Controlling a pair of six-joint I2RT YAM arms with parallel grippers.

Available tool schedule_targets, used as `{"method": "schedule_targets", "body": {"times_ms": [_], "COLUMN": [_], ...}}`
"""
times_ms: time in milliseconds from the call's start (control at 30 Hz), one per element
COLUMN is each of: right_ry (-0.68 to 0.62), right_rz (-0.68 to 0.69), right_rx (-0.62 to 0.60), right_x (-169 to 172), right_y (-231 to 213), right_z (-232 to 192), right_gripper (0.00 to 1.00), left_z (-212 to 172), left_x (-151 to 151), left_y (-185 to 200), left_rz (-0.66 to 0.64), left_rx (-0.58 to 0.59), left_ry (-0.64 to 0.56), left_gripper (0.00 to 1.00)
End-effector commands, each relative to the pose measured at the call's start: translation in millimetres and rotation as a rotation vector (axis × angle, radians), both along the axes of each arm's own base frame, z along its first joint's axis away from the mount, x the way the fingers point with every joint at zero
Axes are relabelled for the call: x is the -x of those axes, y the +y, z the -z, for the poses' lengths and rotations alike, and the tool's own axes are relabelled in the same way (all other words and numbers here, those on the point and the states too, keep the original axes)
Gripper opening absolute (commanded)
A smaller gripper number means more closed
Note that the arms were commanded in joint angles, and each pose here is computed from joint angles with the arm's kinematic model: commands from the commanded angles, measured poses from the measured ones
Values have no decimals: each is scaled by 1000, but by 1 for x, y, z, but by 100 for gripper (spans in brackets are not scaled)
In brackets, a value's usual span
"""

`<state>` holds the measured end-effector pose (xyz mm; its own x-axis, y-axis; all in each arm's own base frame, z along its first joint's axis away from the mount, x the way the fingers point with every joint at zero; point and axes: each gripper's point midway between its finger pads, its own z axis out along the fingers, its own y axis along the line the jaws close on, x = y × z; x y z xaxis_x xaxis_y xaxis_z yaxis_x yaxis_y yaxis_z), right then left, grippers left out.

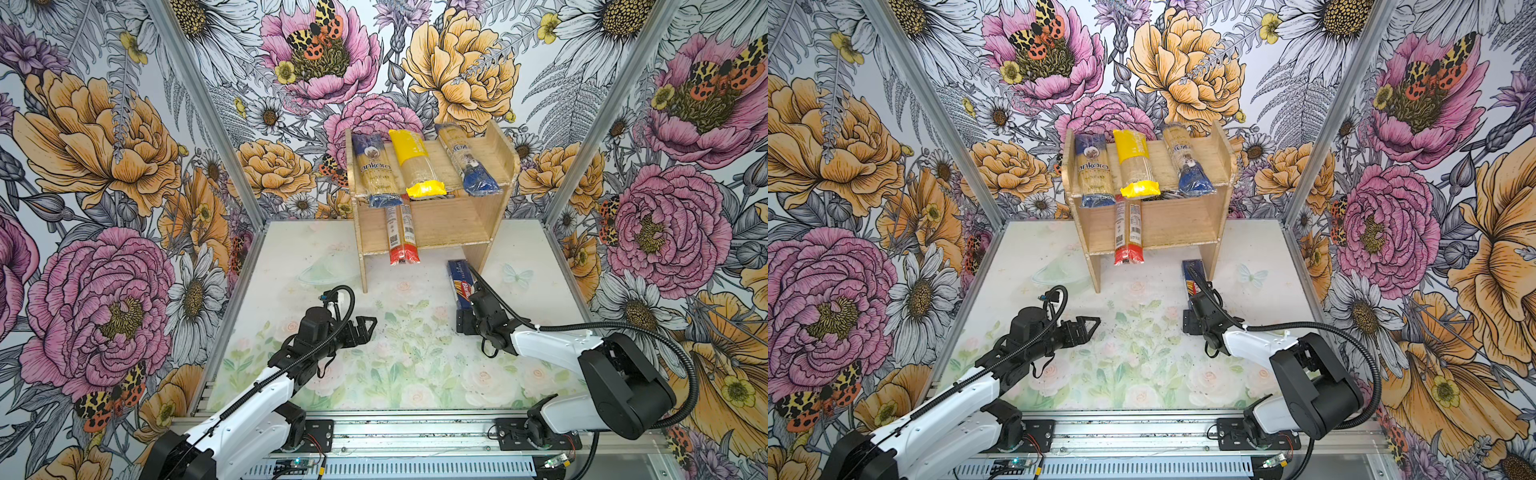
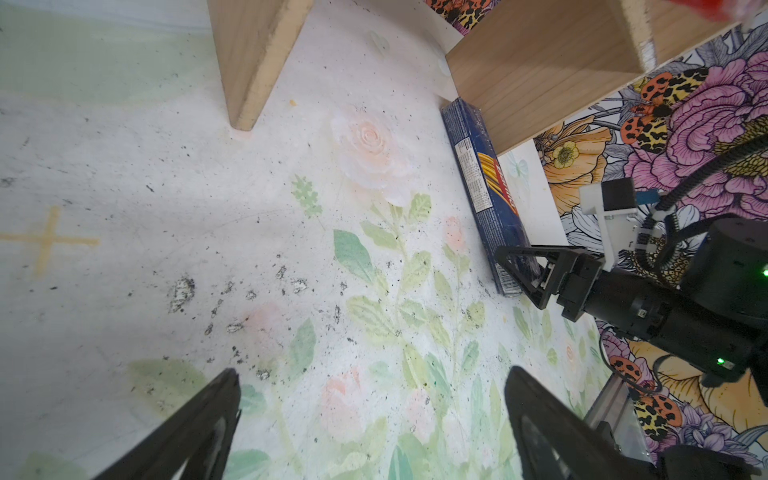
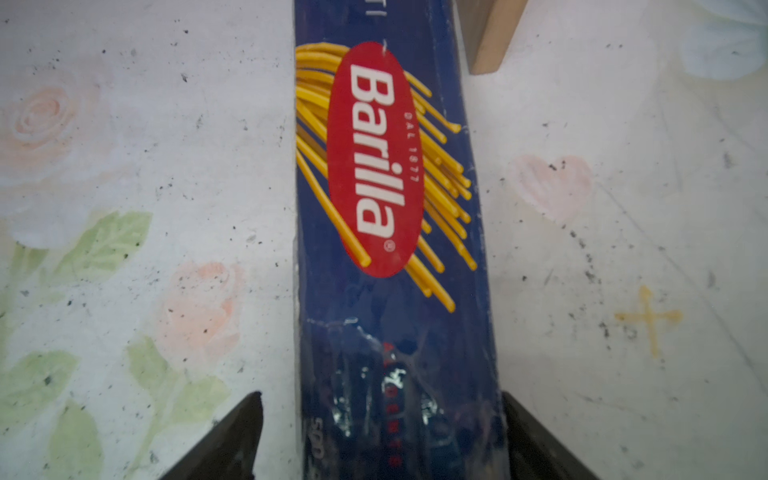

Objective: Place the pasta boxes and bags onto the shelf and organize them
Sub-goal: 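Close the right gripper on the Barilla box's near end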

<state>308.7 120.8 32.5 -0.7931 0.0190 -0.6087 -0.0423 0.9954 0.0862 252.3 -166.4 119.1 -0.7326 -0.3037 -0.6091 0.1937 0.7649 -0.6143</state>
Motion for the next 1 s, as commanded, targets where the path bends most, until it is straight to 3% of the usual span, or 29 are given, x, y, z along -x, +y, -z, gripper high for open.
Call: {"method": "schedule_targets", "body": {"times_ms": [0, 967], "right_ry": [-27, -30], "right_rz": [-31, -1], "right_rx": [-13, 23], "right_x": [-4, 8], "right_y": [8, 11], "right_z": [2, 19], "right_gripper": [85, 76], "left_z": [-8, -5], "left_x": [-4, -2], "left_y": [-1, 0], "left_rz": [-7, -7], "left_rx": [5, -1], "left_ry": [-38, -38], "left_gripper": [99, 99]}}
